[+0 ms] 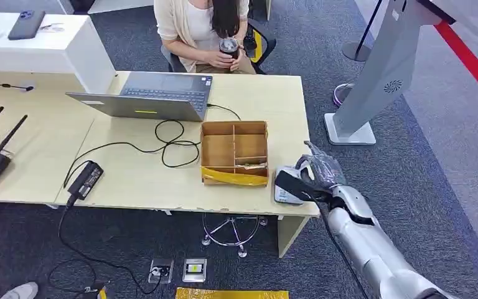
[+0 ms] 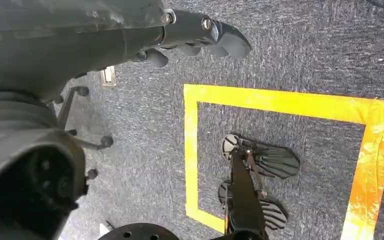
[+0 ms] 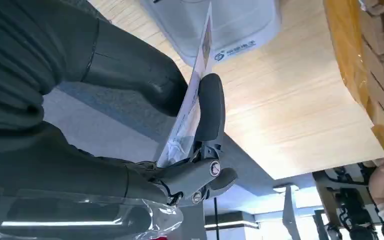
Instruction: Pass the card to the sensor for recognition and then transmit it.
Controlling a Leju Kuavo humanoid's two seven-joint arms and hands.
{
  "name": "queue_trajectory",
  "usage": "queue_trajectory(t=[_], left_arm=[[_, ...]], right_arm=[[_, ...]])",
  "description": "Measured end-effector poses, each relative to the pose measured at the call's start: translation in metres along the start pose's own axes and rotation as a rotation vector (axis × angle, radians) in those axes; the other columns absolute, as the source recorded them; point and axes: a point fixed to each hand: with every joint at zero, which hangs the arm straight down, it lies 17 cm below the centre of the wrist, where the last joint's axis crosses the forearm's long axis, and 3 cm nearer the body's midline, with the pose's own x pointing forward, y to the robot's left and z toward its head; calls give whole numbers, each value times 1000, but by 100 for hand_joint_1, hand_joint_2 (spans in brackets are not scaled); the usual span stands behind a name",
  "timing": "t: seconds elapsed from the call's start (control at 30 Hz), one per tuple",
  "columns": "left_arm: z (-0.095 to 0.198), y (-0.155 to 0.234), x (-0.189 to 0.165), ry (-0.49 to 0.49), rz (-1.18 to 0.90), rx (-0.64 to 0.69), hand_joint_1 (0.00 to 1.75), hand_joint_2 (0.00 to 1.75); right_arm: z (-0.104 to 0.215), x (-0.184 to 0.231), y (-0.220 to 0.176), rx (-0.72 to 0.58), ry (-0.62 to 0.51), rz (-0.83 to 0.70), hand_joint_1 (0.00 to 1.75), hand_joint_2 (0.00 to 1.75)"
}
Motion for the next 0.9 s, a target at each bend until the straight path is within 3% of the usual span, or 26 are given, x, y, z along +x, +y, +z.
queue_trajectory(t=[0.37, 0.9], left_arm=[[0, 0, 0, 0, 3, 0, 0, 0], [0, 0, 0, 0, 3, 0, 0, 0]], right_arm=[[3, 19, 12, 15, -31, -18, 175, 175], [13, 7, 21, 32, -13, -37, 175, 175]])
